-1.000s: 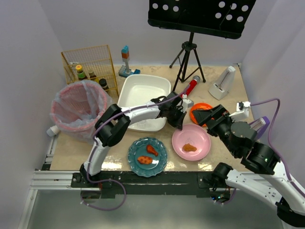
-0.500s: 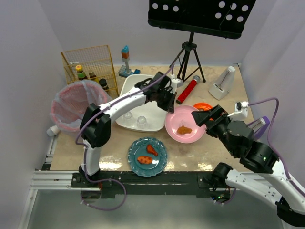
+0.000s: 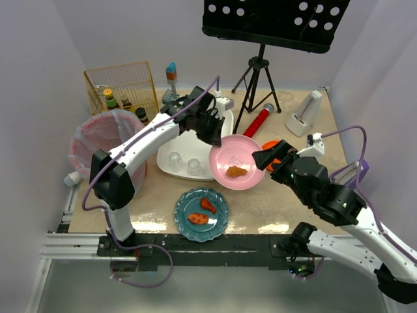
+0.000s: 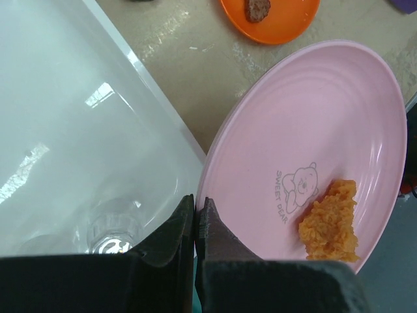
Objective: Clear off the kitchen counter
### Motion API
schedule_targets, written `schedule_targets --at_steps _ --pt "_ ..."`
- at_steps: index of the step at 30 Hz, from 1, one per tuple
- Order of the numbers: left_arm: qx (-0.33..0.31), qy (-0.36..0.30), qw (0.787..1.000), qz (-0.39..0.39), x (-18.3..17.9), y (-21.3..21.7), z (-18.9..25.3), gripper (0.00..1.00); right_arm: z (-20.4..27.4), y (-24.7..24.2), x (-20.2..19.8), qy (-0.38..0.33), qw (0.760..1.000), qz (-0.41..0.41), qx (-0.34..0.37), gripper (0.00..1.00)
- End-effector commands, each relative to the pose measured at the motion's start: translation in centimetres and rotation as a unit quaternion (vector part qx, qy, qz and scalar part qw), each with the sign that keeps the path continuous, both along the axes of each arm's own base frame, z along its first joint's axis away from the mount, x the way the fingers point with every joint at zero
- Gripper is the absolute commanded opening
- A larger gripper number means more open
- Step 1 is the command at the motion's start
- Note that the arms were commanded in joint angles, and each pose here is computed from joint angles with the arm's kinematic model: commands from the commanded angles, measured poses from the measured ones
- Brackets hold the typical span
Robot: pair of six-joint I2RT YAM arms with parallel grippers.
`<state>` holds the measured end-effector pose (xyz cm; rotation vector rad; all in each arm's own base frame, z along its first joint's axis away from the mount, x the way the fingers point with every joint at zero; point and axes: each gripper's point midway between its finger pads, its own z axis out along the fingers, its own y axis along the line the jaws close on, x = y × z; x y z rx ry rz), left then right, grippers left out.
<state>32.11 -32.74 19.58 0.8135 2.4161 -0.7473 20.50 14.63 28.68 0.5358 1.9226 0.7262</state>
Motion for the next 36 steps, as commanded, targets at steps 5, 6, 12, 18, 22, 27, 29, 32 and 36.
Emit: schedule_targets --at_steps 5,6,12,18,22,27,29,32,36 --pt "-0.038 -0.023 0.999 -0.030 -2.4 0.9 5.2 0.00 -1.8 1.3 1.0 0.005 1.000 0.008 -0.017 0.98" --pt "-0.037 -0.026 0.999 -0.029 -2.4 1.1 5.5 0.00 -2.0 1.3 1.1 0.007 1.000 0.005 -0.020 0.98" --pt "-0.025 -0.039 0.999 -0.026 -2.5 2.7 6.6 0.00 -2.0 0.7 1.1 0.007 1.000 -0.006 -0.027 0.98" --pt "-0.036 -0.040 0.998 -0.029 -2.9 3.2 7.5 0.00 -2.3 1.0 1.2 0.005 1.000 -0.002 -0.024 0.98" --pt "-0.037 -0.045 0.998 -0.030 -3.2 3.6 8.1 0.00 -2.9 1.8 1.3 0.006 1.000 0.016 -0.021 0.98" --pt "-0.052 -0.043 0.997 -0.044 -4.2 3.7 8.7 0.00 -3.1 3.3 1.5 -0.002 0.999 0.043 -0.014 0.98" --pt "-0.059 -0.046 0.996 -0.049 -4.6 3.7 9.2 0.00 -3.3 3.8 1.6 -0.002 0.999 0.051 -0.013 0.97" --pt "-0.069 -0.050 0.995 -0.055 -5.0 3.7 9.8 0.00 -3.4 4.4 1.7 -0.003 0.998 0.059 -0.012 0.92" --pt "-0.075 -0.050 0.994 -0.062 -5.4 3.7 10.1 0.00 -2.7 5.4 1.5 -0.023 0.996 0.085 0.009 0.76"
